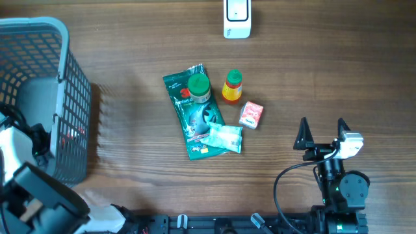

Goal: Scan the item barcode
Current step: 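Return the left gripper to the basket and grasp the red snack stick, then carry the red stick out and lay it right of the red-white box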

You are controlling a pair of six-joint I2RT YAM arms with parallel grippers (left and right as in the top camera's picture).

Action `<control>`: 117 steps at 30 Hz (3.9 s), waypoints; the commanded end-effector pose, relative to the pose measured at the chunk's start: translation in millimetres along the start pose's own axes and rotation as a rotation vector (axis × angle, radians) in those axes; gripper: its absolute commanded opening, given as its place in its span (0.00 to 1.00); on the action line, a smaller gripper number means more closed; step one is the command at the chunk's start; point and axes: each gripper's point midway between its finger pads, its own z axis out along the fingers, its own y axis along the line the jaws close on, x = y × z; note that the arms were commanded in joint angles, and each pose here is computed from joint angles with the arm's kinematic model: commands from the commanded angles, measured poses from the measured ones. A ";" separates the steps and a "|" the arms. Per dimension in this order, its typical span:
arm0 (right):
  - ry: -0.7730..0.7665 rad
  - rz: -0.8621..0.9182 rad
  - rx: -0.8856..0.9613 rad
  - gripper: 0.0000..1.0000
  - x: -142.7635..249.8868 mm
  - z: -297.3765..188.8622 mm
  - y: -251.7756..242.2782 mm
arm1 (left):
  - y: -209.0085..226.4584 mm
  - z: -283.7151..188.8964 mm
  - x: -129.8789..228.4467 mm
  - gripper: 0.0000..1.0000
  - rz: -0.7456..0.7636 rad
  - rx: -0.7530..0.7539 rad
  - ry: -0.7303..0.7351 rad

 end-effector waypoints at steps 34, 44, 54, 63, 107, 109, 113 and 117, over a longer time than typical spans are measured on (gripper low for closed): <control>-0.002 -0.015 -0.010 1.00 -0.2 -0.1 2.1 | -34.1 -369.3 53.1 0.04 0.572 1.099 -0.170; -0.002 -0.014 -0.010 1.00 -0.2 -0.1 2.1 | 5.6 -360.3 175.0 0.04 1.006 1.088 0.215; -0.002 -0.015 -0.010 1.00 -0.2 -0.1 2.1 | 49.5 -341.8 350.5 0.04 1.586 1.089 0.438; -0.002 -0.014 -0.010 1.00 -0.2 -0.1 2.1 | 129.2 -327.9 497.6 0.04 2.042 1.291 0.268; -0.002 -0.014 -0.010 1.00 -0.2 -0.1 2.2 | 154.2 -355.8 523.4 0.82 2.051 1.462 0.319; -0.002 -0.014 -0.010 1.00 -0.2 -0.1 2.1 | 150.1 -373.9 507.6 0.83 2.034 1.507 0.295; -0.002 -0.015 -0.010 1.00 -0.2 -0.1 2.1 | 135.7 -402.2 473.6 0.89 1.968 1.560 0.207; -0.002 -0.015 -0.010 1.00 -0.2 -0.1 2.1 | 127.7 -414.4 449.0 0.94 1.947 1.575 0.137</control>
